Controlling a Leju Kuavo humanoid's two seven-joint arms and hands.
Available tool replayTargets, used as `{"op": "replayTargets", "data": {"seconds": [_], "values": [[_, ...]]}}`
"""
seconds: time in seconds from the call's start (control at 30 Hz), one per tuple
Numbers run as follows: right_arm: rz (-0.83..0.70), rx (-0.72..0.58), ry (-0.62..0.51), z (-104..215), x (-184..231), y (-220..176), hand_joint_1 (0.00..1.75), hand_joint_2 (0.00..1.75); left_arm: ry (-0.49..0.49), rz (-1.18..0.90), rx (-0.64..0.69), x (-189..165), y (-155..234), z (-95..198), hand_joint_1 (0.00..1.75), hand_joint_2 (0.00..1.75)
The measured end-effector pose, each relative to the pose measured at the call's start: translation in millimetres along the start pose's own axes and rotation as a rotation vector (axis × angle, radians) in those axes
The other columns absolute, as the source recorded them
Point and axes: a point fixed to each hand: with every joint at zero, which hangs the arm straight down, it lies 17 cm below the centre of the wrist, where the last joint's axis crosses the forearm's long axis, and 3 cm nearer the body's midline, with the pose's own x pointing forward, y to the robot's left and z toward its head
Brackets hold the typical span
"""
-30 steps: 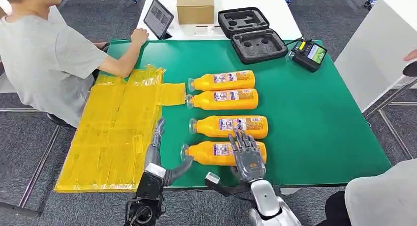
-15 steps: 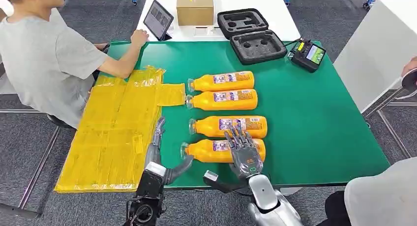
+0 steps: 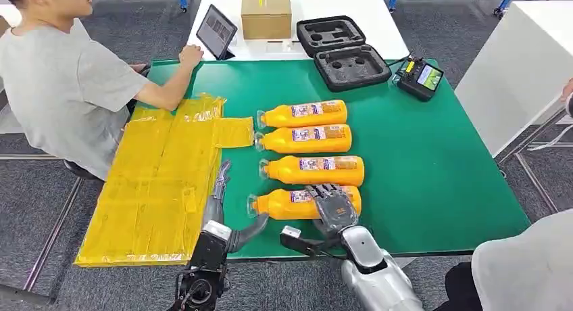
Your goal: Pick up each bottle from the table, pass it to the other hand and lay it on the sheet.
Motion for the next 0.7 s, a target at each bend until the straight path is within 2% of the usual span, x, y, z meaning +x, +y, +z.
{"op": "replayTargets", "data": {"seconds": [0.27, 0.43, 0.53, 0.7], "values": [[-0.158, -0.029, -0.03, 4, 5, -6, 1.75, 1.75, -0.005, 0.002, -0.019, 1, -7, 0, 0.0, 1.75], [-0.185, -0.042, -0.035, 7, 6, -8, 1.75, 1.75, -0.007, 0.004, -0.022, 3, -9, 0, 0.0, 1.75], [-0.333, -0.097, -0.086, 11, 16, -21, 1.75, 1.75, -0.011, -0.001, -0.024, 3, -10, 0, 0.0, 1.75], [-0.767, -0.203, -0.194, 33, 48, -50, 1.75, 1.75, 0.003, 0.008, 0.005, 2, -6, -1, 0.0, 1.75]]}}
